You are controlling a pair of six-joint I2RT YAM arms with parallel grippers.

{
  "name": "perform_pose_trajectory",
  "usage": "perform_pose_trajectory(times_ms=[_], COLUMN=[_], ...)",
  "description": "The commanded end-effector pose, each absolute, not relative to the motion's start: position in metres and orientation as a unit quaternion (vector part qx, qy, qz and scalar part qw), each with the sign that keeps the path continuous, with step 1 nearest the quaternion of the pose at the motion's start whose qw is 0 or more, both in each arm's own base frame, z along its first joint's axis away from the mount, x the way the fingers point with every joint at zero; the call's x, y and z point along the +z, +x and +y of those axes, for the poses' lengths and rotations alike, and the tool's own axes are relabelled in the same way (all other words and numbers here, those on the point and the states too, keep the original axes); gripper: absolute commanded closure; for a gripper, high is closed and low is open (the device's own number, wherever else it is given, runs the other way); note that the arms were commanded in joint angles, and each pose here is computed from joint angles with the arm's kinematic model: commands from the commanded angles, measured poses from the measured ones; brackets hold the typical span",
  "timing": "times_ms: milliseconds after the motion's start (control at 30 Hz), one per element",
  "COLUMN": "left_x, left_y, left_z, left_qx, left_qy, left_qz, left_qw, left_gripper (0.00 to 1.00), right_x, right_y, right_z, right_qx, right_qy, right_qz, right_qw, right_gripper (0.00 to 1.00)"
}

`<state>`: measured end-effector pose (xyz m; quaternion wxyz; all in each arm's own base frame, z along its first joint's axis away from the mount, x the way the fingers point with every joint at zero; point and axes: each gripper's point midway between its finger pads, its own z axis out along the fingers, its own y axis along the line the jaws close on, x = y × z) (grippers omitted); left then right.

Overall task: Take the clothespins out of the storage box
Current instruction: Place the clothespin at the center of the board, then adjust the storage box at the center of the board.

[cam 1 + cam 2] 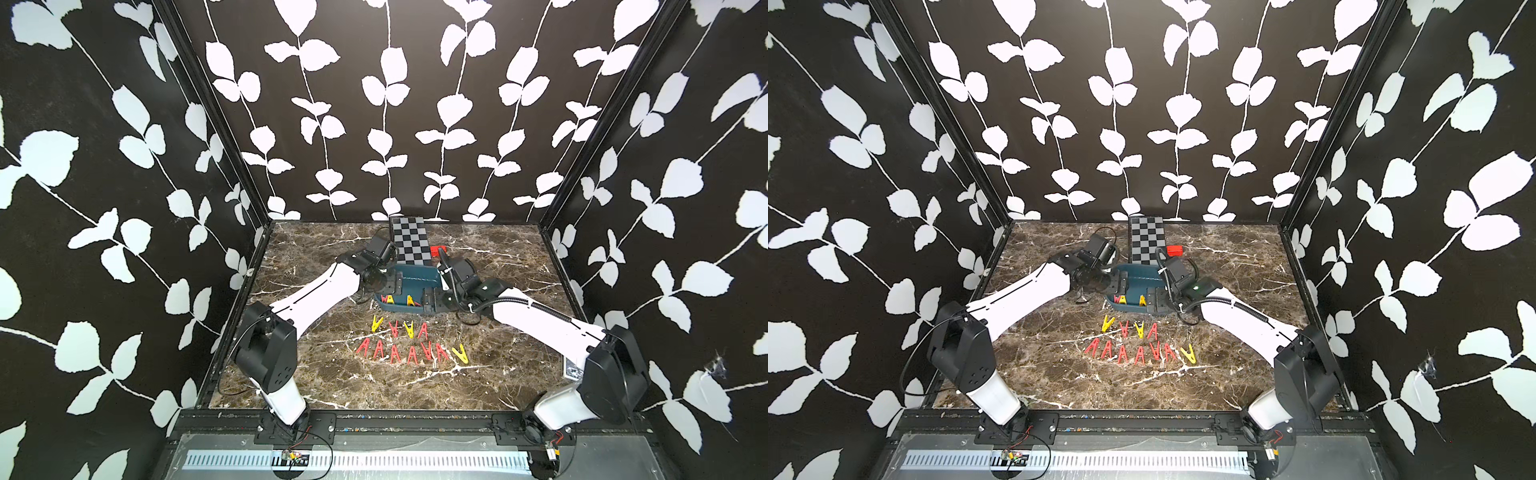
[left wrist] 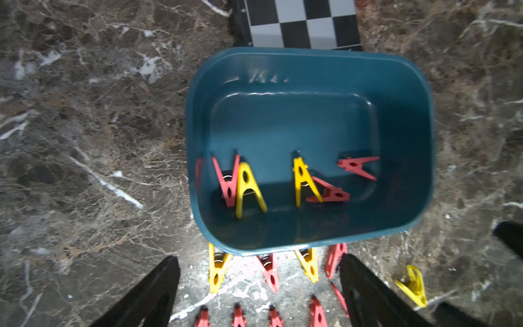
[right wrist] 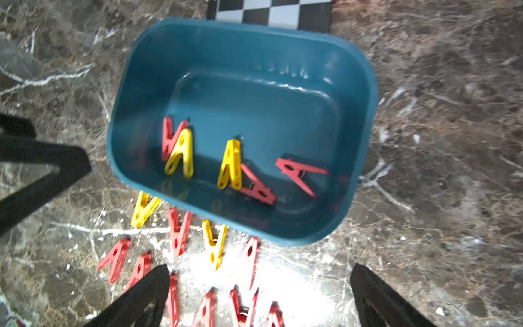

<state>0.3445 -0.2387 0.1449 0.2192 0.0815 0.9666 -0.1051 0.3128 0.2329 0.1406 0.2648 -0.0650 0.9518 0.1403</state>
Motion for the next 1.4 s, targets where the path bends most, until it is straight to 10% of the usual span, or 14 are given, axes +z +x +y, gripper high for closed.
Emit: perform_pose_trajectory(times_ms=[0, 667, 1067, 1367], left_x=[0.140, 0.065, 0.077, 0.113], left_y=[0.354, 0.401, 0.379, 0.359], left_z=[-0.218, -0.221, -0.220, -0.234], left_qx=[-0.059, -0.069, -0.095, -0.152], left_qy=[0.096, 0.114, 0.072, 0.002], left_qz=[0.969, 0.974, 0.982, 0.985], left_qw=[0.219, 0.182, 0.148, 0.080], left_gripper=[0.13, 0.53, 1.00, 1.00], right_x=[0.150, 0.151, 0.146, 0.149], right_y=[0.322, 0.324, 0.327, 0.325], right_z=[0.231, 0.228, 0.232, 0.232], right_qx=[0.145, 0.148, 0.155, 0.168], right_qy=[-0.064, -0.049, -0.041, -0.032], right_qz=[0.946, 0.946, 0.947, 0.943], right_qw=[0.283, 0.284, 0.279, 0.285], right_gripper=[0.01, 0.01, 0.01, 0.01])
